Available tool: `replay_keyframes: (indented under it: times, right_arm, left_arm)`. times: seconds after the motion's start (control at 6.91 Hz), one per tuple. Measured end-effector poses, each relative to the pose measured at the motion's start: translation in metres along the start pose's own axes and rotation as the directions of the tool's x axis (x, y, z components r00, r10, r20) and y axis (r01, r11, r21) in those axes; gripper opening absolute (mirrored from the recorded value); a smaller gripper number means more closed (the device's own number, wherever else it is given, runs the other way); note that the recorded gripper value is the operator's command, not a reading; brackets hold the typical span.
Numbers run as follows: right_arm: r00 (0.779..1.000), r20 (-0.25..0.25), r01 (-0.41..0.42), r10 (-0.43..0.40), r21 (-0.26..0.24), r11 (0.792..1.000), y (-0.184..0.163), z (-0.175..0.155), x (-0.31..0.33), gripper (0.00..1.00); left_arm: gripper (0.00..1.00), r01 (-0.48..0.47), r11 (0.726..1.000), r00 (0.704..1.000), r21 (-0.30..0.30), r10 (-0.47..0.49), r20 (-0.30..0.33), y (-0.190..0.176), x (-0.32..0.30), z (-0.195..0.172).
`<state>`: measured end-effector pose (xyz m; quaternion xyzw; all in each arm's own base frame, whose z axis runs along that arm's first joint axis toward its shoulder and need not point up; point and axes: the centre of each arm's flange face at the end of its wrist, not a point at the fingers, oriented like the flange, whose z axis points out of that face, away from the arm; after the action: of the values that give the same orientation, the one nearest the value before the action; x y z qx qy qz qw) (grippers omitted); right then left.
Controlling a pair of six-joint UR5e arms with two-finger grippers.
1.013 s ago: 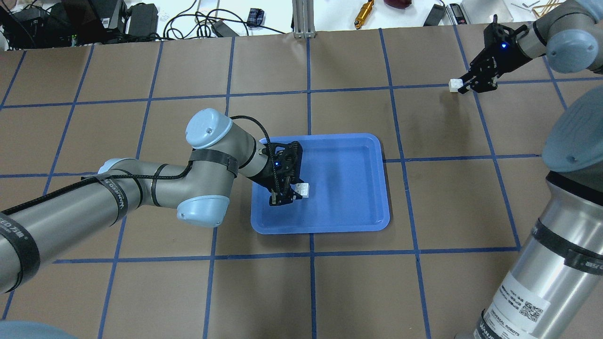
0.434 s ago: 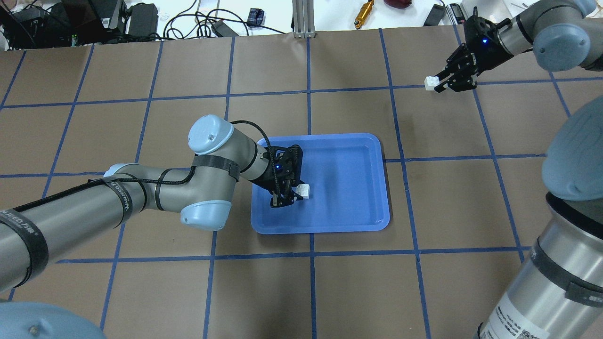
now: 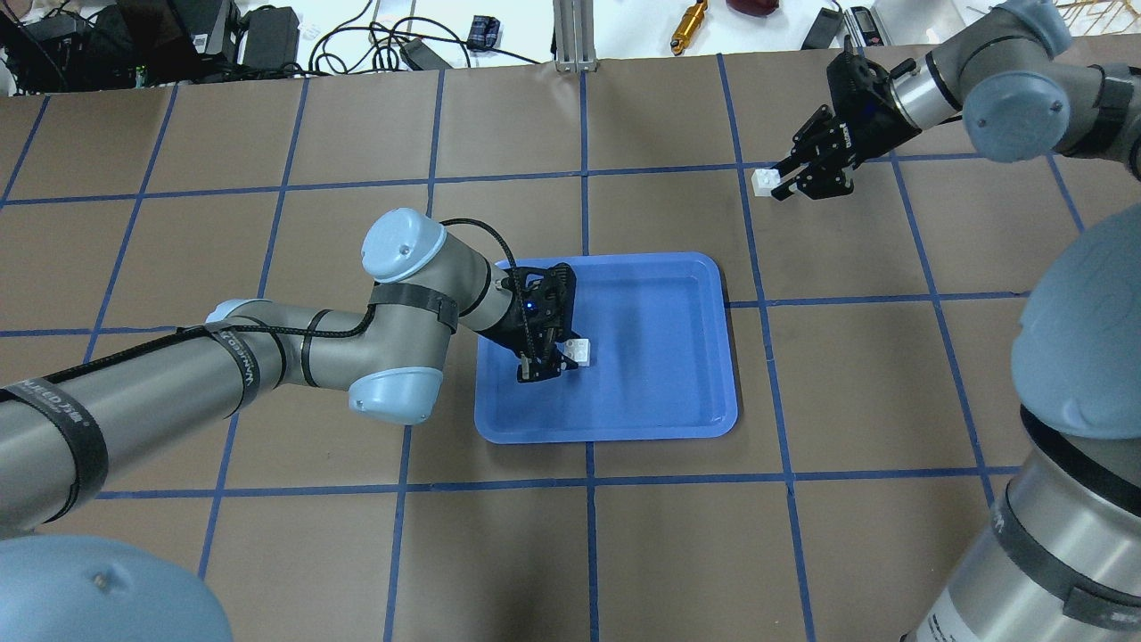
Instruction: Assemble white blocks and place on blue tray
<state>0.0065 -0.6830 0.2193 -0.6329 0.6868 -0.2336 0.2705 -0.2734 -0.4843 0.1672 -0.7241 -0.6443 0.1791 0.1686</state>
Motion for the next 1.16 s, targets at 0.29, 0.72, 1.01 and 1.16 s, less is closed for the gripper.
replay_keyframes:
  times: [0.29, 0.72, 1.01, 1.16]
  right_arm:
    - [0.999, 0.033, 0.03, -0.031, 0.037, 0.999, -0.02, 0.032, -0.039, 0.0]
    - [1.0, 0.0, 0.024, -0.024, 0.004, 1.0, -0.05, 0.07, -0.107, 0.0]
    - [1.0, -0.028, -0.012, 0.01, -0.05, 0.999, -0.067, 0.101, -0.141, 0.0]
    - [0.999, -0.031, -0.038, 0.036, -0.07, 0.997, -0.071, 0.113, -0.153, 0.0]
  left_arm:
    - [0.06, 0.011, 1.0, 1.0, 0.005, -0.011, -0.006, 0.0, -0.001, 0.004]
    - [0.27, 0.013, 1.0, 1.0, 0.004, -0.013, -0.018, -0.001, 0.001, 0.01]
    - [0.71, 0.015, 1.0, 1.0, 0.005, -0.015, -0.022, -0.002, 0.002, 0.011]
    - [0.95, 0.016, 1.0, 1.0, 0.007, -0.016, -0.023, -0.002, 0.003, 0.011]
